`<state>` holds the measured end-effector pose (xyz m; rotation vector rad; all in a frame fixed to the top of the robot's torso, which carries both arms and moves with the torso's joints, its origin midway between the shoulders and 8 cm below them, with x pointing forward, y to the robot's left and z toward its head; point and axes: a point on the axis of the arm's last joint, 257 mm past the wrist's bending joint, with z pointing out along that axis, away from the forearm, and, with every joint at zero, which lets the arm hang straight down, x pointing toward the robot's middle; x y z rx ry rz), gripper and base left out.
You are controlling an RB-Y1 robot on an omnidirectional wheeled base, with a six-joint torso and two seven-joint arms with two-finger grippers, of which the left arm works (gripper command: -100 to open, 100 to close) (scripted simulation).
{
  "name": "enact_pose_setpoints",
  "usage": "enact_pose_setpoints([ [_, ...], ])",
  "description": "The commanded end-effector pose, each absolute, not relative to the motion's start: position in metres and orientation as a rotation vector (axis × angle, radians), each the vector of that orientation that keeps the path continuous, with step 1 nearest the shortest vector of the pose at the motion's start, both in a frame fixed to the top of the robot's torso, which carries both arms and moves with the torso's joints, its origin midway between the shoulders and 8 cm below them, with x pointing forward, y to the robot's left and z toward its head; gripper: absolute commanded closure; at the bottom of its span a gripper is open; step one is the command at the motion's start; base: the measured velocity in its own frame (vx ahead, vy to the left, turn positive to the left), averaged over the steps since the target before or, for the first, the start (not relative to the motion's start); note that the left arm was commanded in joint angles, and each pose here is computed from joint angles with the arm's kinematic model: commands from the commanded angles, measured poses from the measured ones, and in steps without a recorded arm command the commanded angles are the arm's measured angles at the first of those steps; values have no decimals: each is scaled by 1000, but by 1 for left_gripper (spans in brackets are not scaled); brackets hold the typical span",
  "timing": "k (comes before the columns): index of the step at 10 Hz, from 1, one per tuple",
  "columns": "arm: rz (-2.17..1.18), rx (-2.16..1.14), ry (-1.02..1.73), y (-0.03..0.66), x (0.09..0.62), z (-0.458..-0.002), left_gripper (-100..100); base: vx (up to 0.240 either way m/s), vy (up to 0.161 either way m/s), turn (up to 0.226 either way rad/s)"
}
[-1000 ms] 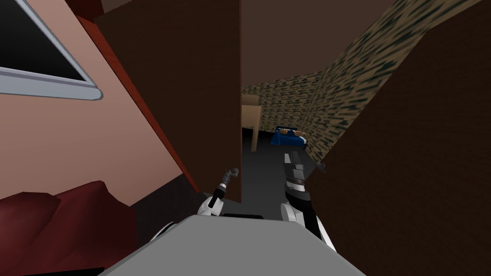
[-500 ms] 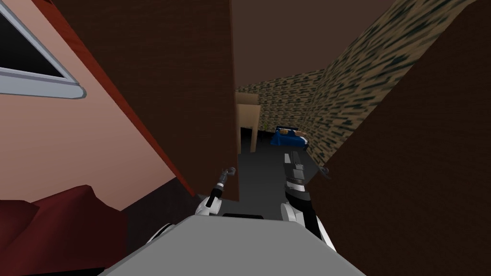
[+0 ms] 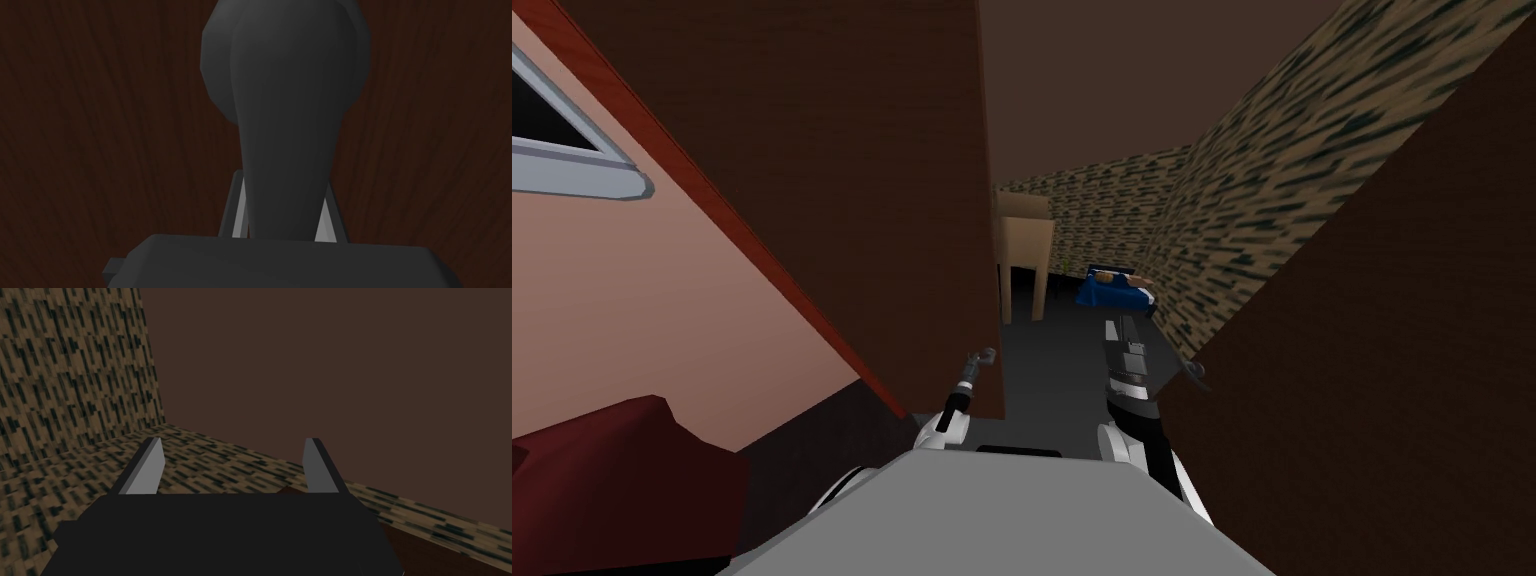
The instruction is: Push the door open
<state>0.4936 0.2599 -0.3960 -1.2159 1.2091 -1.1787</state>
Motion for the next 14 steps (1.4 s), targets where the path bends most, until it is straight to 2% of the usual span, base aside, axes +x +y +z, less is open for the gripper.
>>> enact_pose_setpoints([
  [1, -1174, -1225, 1181, 266, 495, -391, 100, 160, -124, 12],
  [5, -1132, -1244, 1148, 292, 493, -392, 100, 125, -54, 38],
  [14, -1043, -1298, 1054, 343, 483, -391, 100, 187, -58, 44],
])
